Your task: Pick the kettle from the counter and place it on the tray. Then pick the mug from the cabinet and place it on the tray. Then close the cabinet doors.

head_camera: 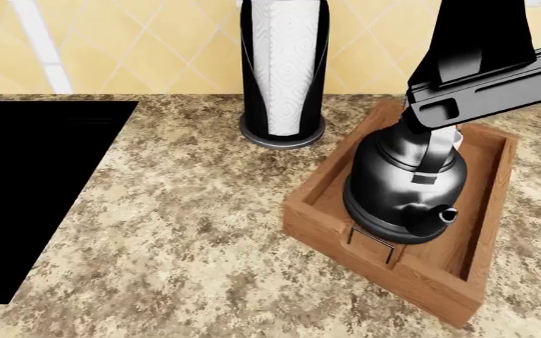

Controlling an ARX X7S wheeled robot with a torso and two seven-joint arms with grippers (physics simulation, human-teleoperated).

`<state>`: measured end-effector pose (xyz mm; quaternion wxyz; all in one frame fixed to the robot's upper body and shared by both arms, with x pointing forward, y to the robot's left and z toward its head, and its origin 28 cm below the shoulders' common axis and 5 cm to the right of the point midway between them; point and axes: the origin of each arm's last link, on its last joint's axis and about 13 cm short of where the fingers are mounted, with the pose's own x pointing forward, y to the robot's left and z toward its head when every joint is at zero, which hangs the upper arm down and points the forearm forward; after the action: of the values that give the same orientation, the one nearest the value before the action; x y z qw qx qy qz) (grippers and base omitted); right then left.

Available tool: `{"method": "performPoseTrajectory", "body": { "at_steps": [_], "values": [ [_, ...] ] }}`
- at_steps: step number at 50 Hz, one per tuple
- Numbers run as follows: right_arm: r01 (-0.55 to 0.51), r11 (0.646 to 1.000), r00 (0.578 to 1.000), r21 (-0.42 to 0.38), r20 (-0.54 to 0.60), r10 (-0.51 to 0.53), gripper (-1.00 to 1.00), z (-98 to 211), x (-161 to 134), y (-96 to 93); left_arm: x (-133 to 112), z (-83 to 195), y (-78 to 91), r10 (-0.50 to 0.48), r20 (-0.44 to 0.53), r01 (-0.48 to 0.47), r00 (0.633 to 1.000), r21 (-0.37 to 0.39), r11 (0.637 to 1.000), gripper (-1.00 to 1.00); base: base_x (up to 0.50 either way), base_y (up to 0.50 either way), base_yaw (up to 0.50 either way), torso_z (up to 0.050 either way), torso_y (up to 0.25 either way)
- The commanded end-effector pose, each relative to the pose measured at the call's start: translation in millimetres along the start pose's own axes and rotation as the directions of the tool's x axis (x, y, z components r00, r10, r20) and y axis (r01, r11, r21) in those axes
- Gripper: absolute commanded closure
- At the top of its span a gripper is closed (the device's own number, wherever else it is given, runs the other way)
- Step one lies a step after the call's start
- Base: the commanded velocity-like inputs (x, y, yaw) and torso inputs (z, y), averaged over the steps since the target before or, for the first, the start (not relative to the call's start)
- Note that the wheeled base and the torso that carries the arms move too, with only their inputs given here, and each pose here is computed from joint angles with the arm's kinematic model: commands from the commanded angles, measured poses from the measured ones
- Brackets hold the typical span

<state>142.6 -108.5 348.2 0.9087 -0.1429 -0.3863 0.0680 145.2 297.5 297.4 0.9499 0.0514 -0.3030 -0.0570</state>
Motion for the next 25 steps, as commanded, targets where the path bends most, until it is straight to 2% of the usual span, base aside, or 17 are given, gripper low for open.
{"method": "performPoseTrajectory", "body": {
  "at_steps": [1,25],
  "values": [
    [-0.001,1.0,1.0,0.001,0.0,0.001,-1.0,0.0,0.4,0.8,-0.9,-1.3,0.9,0.004,-0.001,-0.004,1.0,-0.003,1.0,-1.0,0.0,0.19,0.0,0.0,0.0],
    [-0.005,1.0,1.0,0.002,-0.003,0.005,-1.0,0.0,1.0,1.0,-0.9,-0.2,1.9,0.01,0.004,-0.01,1.0,-0.004,1.0,-1.0,0.0,0.19,0.0,0.0,0.0]
  ]
}}
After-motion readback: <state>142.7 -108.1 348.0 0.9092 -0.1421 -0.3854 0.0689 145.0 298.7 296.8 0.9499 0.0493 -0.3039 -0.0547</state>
